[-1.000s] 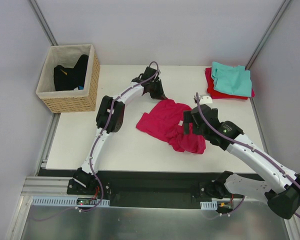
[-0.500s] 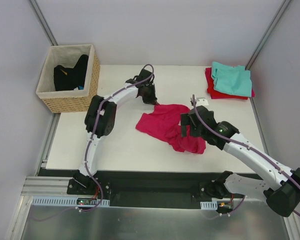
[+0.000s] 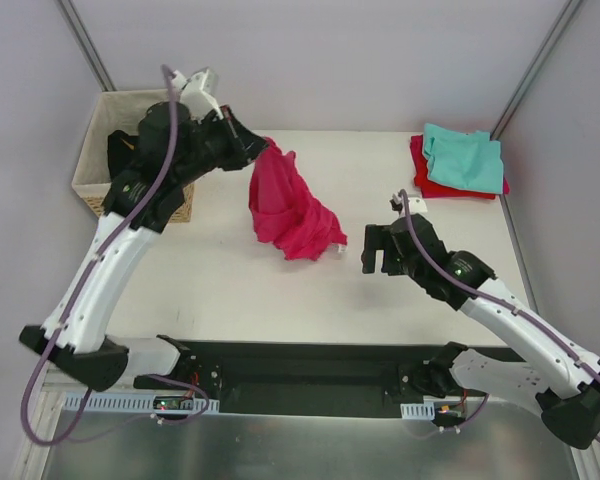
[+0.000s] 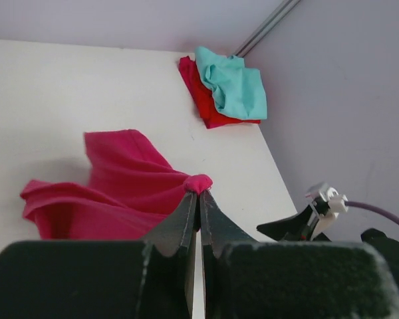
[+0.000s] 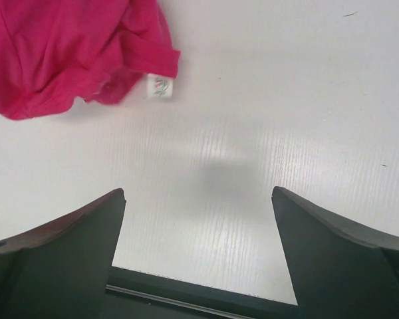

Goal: Fold and stack the t-shirts

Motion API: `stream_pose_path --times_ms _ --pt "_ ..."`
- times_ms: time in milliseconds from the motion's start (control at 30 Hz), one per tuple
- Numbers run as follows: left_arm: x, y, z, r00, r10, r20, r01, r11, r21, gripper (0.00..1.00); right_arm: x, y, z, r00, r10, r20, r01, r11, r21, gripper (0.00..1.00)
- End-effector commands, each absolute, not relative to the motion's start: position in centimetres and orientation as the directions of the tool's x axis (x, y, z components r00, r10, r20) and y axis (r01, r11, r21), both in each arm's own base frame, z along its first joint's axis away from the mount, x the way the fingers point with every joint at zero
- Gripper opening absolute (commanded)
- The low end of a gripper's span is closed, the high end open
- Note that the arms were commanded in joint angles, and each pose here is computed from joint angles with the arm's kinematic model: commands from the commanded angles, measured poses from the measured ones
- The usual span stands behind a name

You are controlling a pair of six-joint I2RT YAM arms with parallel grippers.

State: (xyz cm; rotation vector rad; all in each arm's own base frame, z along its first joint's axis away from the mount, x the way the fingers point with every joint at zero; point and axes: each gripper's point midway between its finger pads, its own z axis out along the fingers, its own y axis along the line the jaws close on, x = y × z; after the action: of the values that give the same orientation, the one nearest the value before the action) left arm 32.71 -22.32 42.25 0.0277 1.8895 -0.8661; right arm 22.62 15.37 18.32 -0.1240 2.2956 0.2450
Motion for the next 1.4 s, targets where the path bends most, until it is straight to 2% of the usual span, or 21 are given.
stream_pose_path --times_ms 0,167,400,533,667,800,1000,1167,1233,1300,1367 --pt "31.2 -21.1 38.5 -0.549 -0.315 -0.774 0.325 0.772 -0.546 0.00 22.0 15.5 18.9 -0.661 0.023 -0.750 -0.162 0.972 0.172 0.97" --pt "30.0 -22.3 35.3 -0.624 -0.266 -0.735 0.327 0.765 -0.555 0.00 21.5 16.1 19.4 -0.654 0.006 -0.757 -0.181 0.970 0.164 0.97" --pt "29.2 -23.2 35.8 -0.615 -0.248 -0.748 0.352 0.763 -0.542 0.00 21.1 17.2 19.4 -0.653 -0.014 -0.757 -0.205 0.966 0.159 0.96" --pt "28.8 -22.8 36.2 -0.606 -0.254 -0.754 0.351 0.765 -0.540 0.00 21.6 21.3 18.0 -0.682 -0.089 -0.726 -0.309 0.935 0.175 0.97" --pt "28.4 -21.1 36.1 -0.573 -0.269 -0.775 0.312 0.802 -0.509 0.00 22.5 25.8 16.7 -0.685 -0.222 -0.694 -0.398 0.912 0.101 0.97" --pt "27.0 -19.9 36.5 -0.561 -0.262 -0.785 0.313 0.811 -0.495 0.00 23.7 29.7 15.6 -0.689 -0.267 -0.674 -0.451 0.886 0.110 0.97" --pt "21.9 -16.4 42.8 -0.430 -0.330 -0.840 0.376 0.780 -0.499 0.00 25.2 34.1 13.9 -0.704 -0.301 -0.643 -0.489 0.862 0.132 0.98" --pt "15.7 -8.5 47.7 -0.263 -0.385 -0.884 0.285 0.845 -0.453 0.00 25.6 35.8 12.8 -0.712 -0.318 -0.626 -0.504 0.852 0.141 0.98" --pt "12.5 -4.8 50.4 -0.146 -0.450 -0.881 0.254 0.844 -0.473 0.00 25.6 36.2 12.5 -0.714 -0.321 -0.622 -0.505 0.851 0.141 0.98" --pt "8.9 -1.8 51.5 -0.072 -0.507 -0.859 0.251 0.824 -0.507 0.00 25.4 36.3 12.1 -0.716 -0.324 -0.619 -0.508 0.849 0.143 0.98" --pt "7.3 -0.2 51.5 -0.037 -0.534 -0.845 0.244 0.815 -0.526 0.00 25.2 36.5 12.1 -0.718 -0.323 -0.616 -0.509 0.848 0.148 0.98"
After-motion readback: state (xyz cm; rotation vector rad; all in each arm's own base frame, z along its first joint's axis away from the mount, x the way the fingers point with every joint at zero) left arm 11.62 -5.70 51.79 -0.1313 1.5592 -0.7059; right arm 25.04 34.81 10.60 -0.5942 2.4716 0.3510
